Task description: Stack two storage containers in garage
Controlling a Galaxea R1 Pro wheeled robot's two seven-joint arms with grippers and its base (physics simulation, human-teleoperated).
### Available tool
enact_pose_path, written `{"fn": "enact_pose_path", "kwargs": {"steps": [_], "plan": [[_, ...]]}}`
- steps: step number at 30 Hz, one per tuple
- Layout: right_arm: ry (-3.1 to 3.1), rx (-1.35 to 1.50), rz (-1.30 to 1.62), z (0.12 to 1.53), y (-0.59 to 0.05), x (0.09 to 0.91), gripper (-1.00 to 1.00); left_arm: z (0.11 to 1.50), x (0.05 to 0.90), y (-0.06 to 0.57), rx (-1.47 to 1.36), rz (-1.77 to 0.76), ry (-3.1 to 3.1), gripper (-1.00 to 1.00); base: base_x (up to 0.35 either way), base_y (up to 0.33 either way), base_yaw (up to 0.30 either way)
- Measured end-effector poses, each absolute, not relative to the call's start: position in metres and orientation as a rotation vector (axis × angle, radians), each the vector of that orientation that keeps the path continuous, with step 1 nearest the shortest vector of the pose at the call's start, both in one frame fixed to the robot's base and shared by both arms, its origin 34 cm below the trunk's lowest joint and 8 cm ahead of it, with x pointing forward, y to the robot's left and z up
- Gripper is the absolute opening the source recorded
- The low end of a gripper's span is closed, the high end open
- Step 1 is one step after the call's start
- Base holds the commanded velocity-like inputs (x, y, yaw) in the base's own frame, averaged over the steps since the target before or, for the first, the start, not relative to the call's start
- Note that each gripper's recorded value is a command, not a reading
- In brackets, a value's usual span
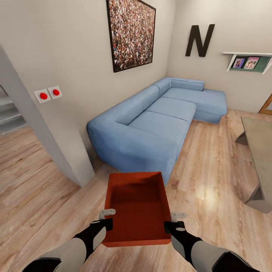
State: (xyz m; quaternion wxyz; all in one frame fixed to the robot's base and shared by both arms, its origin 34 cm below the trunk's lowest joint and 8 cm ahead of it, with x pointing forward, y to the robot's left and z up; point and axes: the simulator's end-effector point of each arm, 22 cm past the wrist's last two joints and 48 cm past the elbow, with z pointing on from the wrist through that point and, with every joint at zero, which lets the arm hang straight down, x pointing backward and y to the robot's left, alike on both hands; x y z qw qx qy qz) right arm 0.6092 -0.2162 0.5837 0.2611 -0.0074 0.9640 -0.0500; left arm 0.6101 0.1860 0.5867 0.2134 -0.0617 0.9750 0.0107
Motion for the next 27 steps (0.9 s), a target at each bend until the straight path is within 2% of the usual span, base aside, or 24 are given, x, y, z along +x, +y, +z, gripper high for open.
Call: {"fn": "enact_pose_path", "kwargs": {"steps": [27], "plan": [[2.61, -0.02, -0.136, 0.5836, -0.2163, 0.6089, -1.0, 0.5866, 0.6098, 0.1858, -0.171, 0.03, 2.706, -1.0, 0.0, 0.0, 0.279]]}}
